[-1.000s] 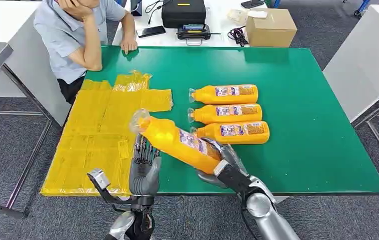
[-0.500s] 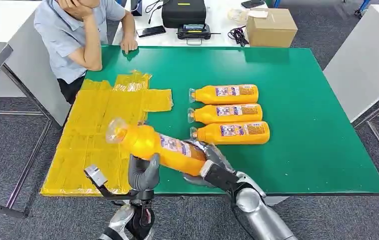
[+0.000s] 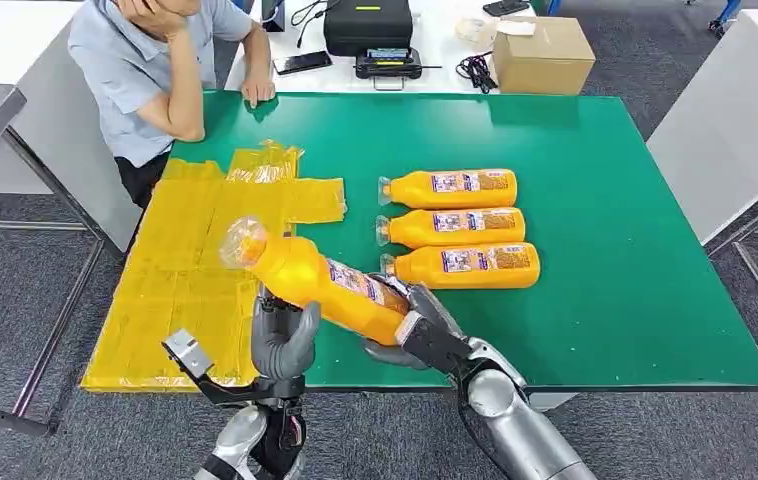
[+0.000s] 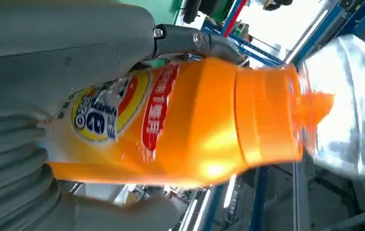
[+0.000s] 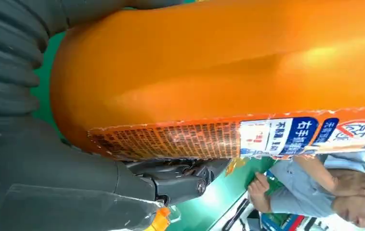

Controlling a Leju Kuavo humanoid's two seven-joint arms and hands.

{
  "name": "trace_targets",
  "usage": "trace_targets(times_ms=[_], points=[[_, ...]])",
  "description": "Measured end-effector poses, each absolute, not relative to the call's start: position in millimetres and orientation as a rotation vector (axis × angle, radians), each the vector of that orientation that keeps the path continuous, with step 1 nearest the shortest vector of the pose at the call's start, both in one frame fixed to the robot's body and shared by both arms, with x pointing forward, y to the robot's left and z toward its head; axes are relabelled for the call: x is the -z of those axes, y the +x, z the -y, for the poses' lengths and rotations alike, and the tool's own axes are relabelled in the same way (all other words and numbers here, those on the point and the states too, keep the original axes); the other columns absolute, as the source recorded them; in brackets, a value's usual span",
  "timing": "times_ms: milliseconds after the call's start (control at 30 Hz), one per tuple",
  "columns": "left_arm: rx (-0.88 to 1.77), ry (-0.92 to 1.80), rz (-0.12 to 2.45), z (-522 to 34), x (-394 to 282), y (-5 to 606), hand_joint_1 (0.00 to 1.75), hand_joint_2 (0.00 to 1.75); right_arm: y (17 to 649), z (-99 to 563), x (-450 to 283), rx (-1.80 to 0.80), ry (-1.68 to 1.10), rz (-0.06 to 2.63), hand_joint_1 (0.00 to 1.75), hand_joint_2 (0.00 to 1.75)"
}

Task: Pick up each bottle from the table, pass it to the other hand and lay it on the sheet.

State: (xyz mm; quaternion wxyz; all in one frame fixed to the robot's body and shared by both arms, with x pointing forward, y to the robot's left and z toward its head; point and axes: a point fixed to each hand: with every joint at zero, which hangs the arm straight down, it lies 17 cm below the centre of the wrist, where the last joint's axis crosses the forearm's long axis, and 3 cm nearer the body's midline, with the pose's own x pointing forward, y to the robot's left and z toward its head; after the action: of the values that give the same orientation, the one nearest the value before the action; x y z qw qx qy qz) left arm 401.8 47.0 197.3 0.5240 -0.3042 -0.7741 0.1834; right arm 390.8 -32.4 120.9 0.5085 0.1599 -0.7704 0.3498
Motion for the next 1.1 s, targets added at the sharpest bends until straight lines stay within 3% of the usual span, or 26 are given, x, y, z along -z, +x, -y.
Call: trace_targets(times_ms=[100,167,367,400,433,500,600,633,667,900,1100], points=[[-0.434,-0.74,1.841,-44,-195,405,1.75,1.75,389,32,-117,-0.852,0.389,1.846,1.59,1.75],[-0.439,-0.747,1.828,-44,-192,406,1.75,1.75,389,32,-115,-0.858,0.388,1.842,1.68,1.75],[-0.45,-0.779,1.787,-40,-184,409,1.75,1.75,386,33,-111,-0.874,0.389,1.832,1.68,1.75],[-0.449,-0.78,1.784,-40,-183,409,1.66,1.75,386,33,-111,-0.875,0.389,1.831,1.64,1.75],[-0.448,-0.78,1.782,-39,-182,409,1.75,1.75,386,33,-110,-0.876,0.388,1.829,1.64,1.75],[-0.446,-0.783,1.777,-38,-181,410,1.75,1.75,386,33,-109,-0.878,0.388,1.828,1.62,1.75],[-0.442,-0.791,1.772,-37,-180,410,1.75,1.75,385,34,-108,-0.883,0.388,1.826,1.4,1.75],[-0.442,-0.791,1.773,-37,-180,410,1.75,1.75,385,34,-108,-0.883,0.389,1.825,0.1,1.75],[-0.439,-0.786,1.779,-37,-180,410,1.75,1.75,385,34,-108,-0.884,0.389,1.824,0.0,1.75],[-0.193,-0.4,1.943,-36,-184,410,1.75,1.75,386,42,-96,-0.841,0.341,1.801,0.0,1.75],[-0.157,-0.251,2.001,-44,-192,408,1.75,1.75,391,61,-85,-0.793,0.244,1.797,0.0,1.75]])
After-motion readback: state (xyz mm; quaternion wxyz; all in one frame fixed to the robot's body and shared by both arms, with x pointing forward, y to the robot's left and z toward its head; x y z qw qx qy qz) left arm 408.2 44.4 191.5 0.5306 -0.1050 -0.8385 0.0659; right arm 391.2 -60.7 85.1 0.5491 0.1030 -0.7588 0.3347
